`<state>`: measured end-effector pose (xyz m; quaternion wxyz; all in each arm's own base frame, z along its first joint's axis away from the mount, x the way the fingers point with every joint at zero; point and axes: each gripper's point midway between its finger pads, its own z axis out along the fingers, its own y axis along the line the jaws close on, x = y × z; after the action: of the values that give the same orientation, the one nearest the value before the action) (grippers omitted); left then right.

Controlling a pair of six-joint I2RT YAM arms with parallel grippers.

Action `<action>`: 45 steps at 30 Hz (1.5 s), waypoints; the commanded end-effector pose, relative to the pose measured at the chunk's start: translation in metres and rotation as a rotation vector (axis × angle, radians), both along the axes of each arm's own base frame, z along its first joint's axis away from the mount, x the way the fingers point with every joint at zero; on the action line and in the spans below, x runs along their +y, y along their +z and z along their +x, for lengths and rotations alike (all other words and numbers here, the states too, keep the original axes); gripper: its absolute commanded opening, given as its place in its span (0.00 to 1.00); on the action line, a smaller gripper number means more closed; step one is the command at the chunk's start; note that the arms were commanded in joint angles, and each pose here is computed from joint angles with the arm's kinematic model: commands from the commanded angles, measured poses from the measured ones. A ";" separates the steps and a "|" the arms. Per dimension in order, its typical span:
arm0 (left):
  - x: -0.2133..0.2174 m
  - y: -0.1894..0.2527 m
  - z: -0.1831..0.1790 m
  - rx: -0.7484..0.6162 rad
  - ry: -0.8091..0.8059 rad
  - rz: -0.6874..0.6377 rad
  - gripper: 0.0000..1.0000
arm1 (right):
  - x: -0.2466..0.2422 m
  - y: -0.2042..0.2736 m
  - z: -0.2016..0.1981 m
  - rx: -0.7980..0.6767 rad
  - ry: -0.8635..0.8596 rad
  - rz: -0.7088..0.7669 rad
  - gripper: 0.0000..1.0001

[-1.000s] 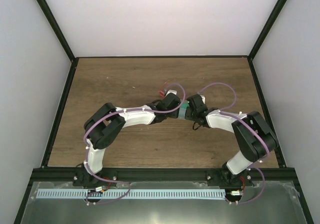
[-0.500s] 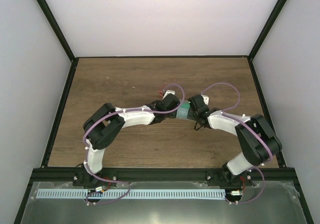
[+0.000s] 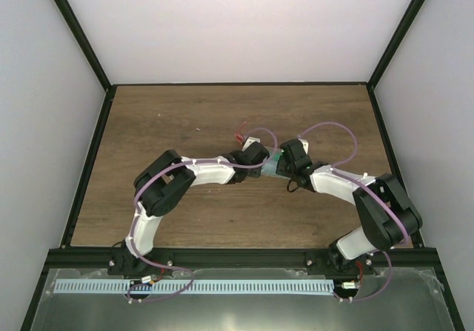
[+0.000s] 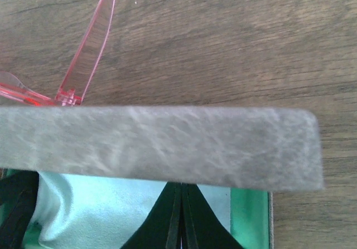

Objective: Organize the sunglasses
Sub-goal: Adjust the glasses cleaning cloth in the sunglasses case.

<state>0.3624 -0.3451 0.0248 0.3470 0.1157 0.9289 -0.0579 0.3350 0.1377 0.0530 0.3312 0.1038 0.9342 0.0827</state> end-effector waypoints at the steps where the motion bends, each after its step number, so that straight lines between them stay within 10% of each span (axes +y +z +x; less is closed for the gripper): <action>1: 0.000 -0.007 0.004 0.000 -0.001 0.047 0.61 | 0.000 0.007 0.003 -0.028 0.010 0.019 0.01; 26: -0.035 0.021 -0.015 0.039 -0.106 -0.142 0.64 | 0.028 0.013 0.003 -0.054 0.112 0.138 0.01; 45: -0.002 0.006 0.004 -0.041 0.016 0.068 0.64 | 0.010 -0.015 0.000 0.007 0.031 0.061 0.01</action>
<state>0.3662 -0.3514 0.0341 0.3581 0.1173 0.9256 -0.0358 0.3337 0.1569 0.0429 0.3222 0.0829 0.9336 0.1332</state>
